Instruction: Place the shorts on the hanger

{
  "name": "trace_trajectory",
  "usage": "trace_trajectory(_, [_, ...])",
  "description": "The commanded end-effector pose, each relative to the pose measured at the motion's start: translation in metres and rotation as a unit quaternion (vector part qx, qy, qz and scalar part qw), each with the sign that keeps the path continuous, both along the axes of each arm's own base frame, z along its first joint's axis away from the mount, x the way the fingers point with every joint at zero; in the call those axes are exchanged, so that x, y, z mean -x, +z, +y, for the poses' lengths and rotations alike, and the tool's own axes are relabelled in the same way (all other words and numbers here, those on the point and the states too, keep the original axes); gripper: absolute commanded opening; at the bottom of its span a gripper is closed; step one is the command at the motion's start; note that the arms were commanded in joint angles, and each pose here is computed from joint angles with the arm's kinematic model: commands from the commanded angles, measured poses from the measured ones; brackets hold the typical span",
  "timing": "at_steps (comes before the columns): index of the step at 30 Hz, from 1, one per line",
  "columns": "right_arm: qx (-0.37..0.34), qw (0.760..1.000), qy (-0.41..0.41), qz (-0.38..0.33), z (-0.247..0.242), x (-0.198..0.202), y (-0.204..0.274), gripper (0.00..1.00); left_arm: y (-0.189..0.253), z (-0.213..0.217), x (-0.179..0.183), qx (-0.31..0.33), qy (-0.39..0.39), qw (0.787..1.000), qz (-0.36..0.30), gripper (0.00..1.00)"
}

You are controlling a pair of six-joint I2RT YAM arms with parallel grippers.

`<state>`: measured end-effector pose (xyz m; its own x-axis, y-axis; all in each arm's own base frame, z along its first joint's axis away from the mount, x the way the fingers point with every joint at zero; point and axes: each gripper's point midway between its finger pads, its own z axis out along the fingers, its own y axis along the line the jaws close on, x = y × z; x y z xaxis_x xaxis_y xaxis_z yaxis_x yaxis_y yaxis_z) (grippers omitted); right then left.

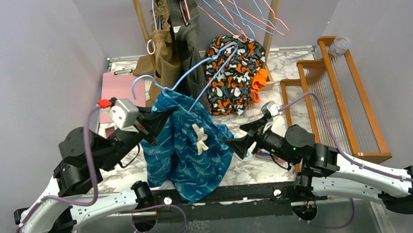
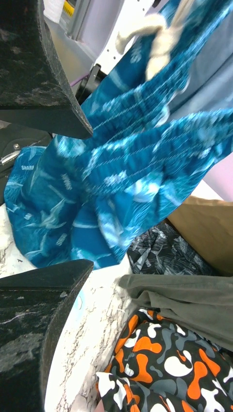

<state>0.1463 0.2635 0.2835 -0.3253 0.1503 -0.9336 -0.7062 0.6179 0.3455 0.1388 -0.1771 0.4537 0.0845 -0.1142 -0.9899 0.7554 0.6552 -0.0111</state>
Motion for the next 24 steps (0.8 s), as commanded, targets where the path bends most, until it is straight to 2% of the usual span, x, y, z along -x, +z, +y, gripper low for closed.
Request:
trace_trajectory(1, [-0.021,1.000,0.007,-0.021,-0.006,0.005,0.019,0.94,0.068,0.020,0.004,0.108,0.016,0.993,-0.052,0.00])
trace_trajectory(7, [-0.062,0.998,-0.023,-0.022,-0.017,-0.001,0.042,0.90,0.072,0.010,0.011,0.109,-0.015,0.992,-0.059,0.00])
trace_trajectory(12, [-0.108,0.994,0.000,-0.027,-0.012,0.007,0.067,0.89,0.065,0.006,0.010,0.103,-0.018,0.993,-0.053,0.00])
trace_trajectory(18, [-0.075,0.997,0.032,0.000,0.010,0.011,0.054,0.86,0.060,0.003,0.008,0.097,-0.015,0.994,-0.050,0.00])
trace_trajectory(24, [-0.085,0.994,0.072,-0.009,0.018,0.023,0.050,0.85,0.053,0.001,0.006,0.092,-0.014,0.995,-0.045,0.00])
